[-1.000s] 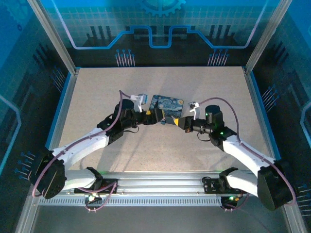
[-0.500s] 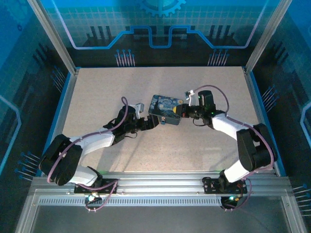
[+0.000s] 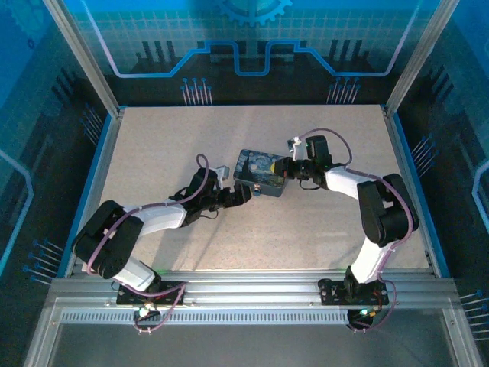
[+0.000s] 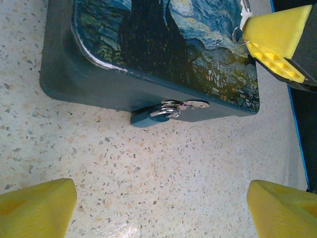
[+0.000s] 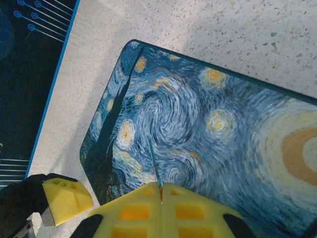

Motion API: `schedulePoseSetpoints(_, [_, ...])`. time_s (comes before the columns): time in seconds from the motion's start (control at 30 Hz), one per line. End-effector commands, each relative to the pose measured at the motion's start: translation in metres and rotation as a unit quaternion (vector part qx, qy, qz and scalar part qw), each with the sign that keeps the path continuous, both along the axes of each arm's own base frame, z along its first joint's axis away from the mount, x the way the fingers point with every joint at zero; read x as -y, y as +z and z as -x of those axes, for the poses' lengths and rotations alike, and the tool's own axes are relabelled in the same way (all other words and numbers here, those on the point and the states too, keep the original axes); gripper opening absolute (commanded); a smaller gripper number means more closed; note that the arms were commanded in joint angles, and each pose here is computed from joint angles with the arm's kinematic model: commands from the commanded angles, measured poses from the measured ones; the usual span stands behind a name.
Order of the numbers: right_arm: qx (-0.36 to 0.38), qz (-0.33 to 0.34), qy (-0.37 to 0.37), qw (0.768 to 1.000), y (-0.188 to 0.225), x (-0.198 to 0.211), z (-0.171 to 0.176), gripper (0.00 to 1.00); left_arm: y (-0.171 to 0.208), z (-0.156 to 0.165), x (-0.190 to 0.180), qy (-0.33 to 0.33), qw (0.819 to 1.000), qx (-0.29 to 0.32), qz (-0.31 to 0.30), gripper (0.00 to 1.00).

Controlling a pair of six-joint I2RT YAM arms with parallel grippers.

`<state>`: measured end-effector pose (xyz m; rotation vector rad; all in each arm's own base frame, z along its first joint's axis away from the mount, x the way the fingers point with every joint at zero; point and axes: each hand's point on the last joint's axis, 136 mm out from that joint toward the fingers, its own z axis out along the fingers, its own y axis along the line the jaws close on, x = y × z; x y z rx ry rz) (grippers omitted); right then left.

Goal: Unlock the padlock with the key

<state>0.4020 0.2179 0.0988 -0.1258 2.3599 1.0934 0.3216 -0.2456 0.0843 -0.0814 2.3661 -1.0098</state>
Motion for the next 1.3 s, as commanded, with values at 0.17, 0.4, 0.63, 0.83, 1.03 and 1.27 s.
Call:
schedulePoseSetpoints(0.17, [-0.064,-0.004,0.007,0.998,-0.045,0.002,0.035,0.0,0.006,-0.014,0.004,-0.02,0.998,0.053,-0.02,0.89])
schedulePoseSetpoints(0.4, [-0.071,-0.005,0.013,0.997,-0.049,-0.012,0.051,0.0,0.002,-0.017,0.004,-0.032,0.996,0.073,-0.039,0.84])
schedulePoseSetpoints(0.63, [-0.069,0.0,0.013,0.998,-0.049,-0.019,0.055,0.0,-0.01,-0.023,0.004,-0.039,0.994,0.087,-0.059,0.81])
schedulePoseSetpoints(0.83, [-0.073,0.004,0.011,0.997,-0.051,-0.019,0.055,0.0,-0.021,-0.031,0.01,-0.052,0.991,0.105,-0.064,0.79])
schedulePoseSetpoints(1.03, [-0.073,0.007,0.009,0.997,-0.051,-0.018,0.055,0.0,-0.032,-0.036,0.012,-0.054,0.99,0.106,-0.072,0.77])
schedulePoseSetpoints(1.27, [-0.073,0.012,0.01,0.997,-0.051,-0.018,0.056,0.0,-0.04,-0.04,0.018,-0.056,0.991,0.101,-0.067,0.73])
